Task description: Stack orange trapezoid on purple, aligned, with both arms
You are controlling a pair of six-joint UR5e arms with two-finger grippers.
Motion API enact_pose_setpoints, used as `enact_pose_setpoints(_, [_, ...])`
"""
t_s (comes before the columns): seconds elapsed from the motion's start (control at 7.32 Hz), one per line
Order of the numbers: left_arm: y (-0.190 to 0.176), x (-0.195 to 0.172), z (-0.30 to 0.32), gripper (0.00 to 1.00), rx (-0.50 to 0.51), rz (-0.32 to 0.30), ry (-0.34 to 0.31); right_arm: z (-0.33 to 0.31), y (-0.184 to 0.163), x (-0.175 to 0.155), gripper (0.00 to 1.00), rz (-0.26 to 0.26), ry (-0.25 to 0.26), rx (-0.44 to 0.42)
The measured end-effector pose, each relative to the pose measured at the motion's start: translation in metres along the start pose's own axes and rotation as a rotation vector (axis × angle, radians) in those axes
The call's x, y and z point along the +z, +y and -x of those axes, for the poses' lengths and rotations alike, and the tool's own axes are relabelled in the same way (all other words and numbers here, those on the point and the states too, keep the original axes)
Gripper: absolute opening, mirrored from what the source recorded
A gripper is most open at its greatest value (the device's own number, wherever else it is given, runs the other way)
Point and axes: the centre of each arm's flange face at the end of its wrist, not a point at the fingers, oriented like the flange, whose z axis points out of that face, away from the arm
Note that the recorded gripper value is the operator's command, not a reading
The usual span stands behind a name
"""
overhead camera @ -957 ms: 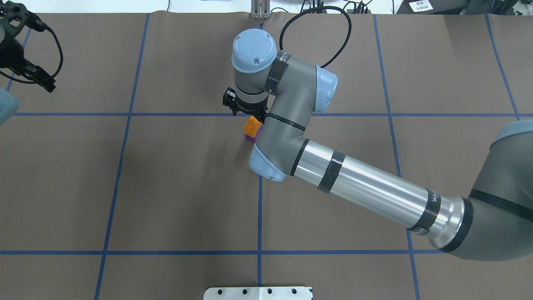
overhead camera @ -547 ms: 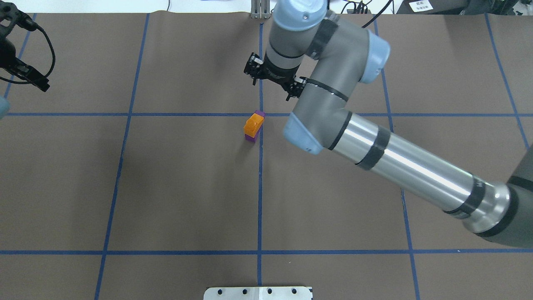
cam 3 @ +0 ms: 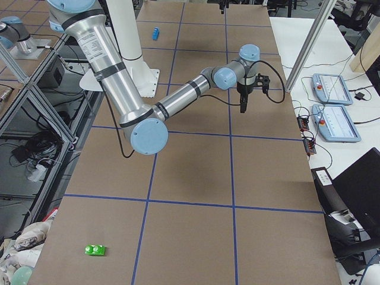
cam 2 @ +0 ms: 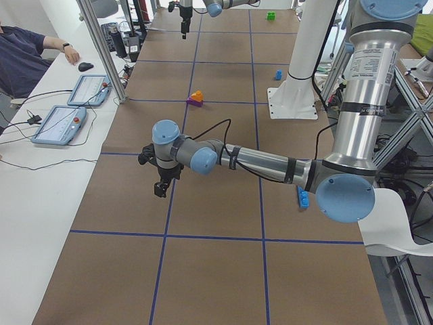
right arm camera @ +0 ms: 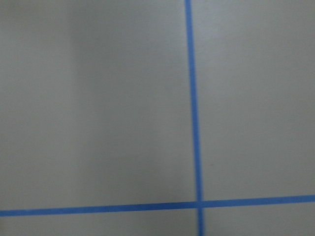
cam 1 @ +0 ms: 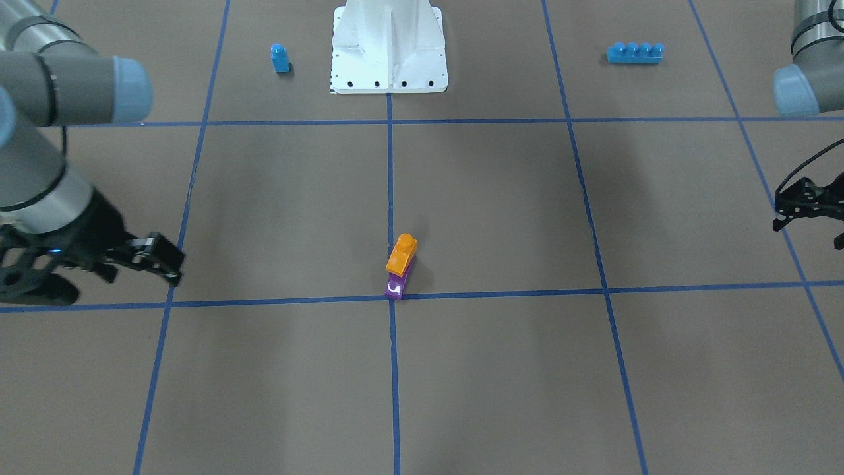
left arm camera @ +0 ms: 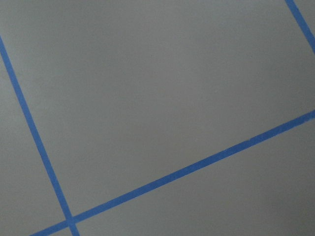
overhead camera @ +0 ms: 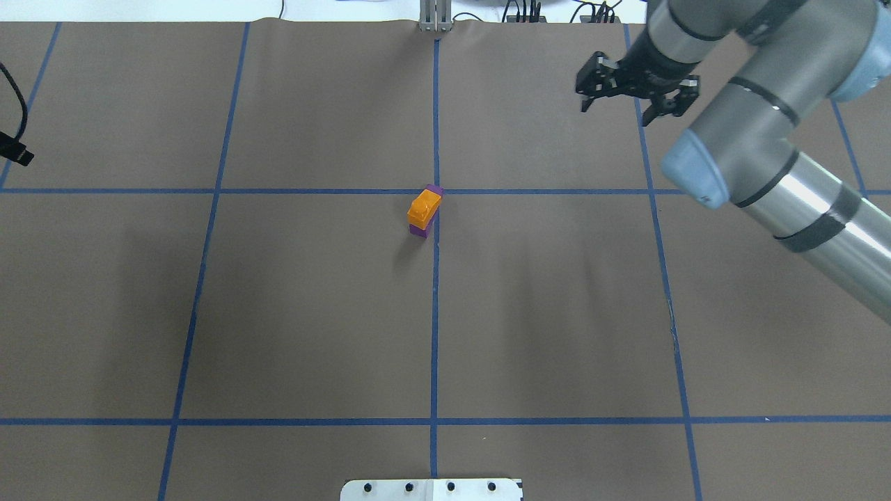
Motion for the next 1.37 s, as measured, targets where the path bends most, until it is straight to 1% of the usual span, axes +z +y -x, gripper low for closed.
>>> enact_pose_setpoints(0.14, [0.034,-0.008,0.030,1.00,-0.010,-0.001,-0.011,-0.093,0.000,-0.005,1.00,0.027,0.009,-0.085])
enact_pose_setpoints(0.27, [0.064,-0.012,0.051,1.00,-0.041,0.006,-0.019,-0.173,0.014,-0.008,1.00,0.057,-0.009,-0.124])
enact_pose_setpoints(0.41, [0.089,-0.010,0.065,1.00,-0.072,0.021,-0.025,-0.226,0.029,-0.011,1.00,0.072,-0.028,-0.119])
enact_pose_setpoints(0.55, [0.110,-0.005,0.075,1.00,-0.102,0.040,-0.030,-0.262,0.044,-0.010,1.00,0.077,-0.025,-0.100])
enact_pose_setpoints(0.68, [0.123,-0.002,0.084,1.00,-0.130,0.051,-0.032,-0.290,0.057,-0.007,1.00,0.079,-0.013,-0.081])
enact_pose_setpoints(0.96, [0.133,-0.006,0.093,1.00,-0.173,0.060,-0.030,-0.331,0.082,0.002,1.00,0.098,-0.003,-0.041])
enact_pose_setpoints(1.09, [0.133,-0.010,0.092,1.00,-0.195,0.077,-0.027,-0.344,0.093,0.005,1.00,0.105,-0.001,-0.028])
enact_pose_setpoints(1.37, [0.132,-0.021,0.082,1.00,-0.232,0.112,-0.019,-0.355,0.103,0.006,1.00,0.109,0.005,-0.019])
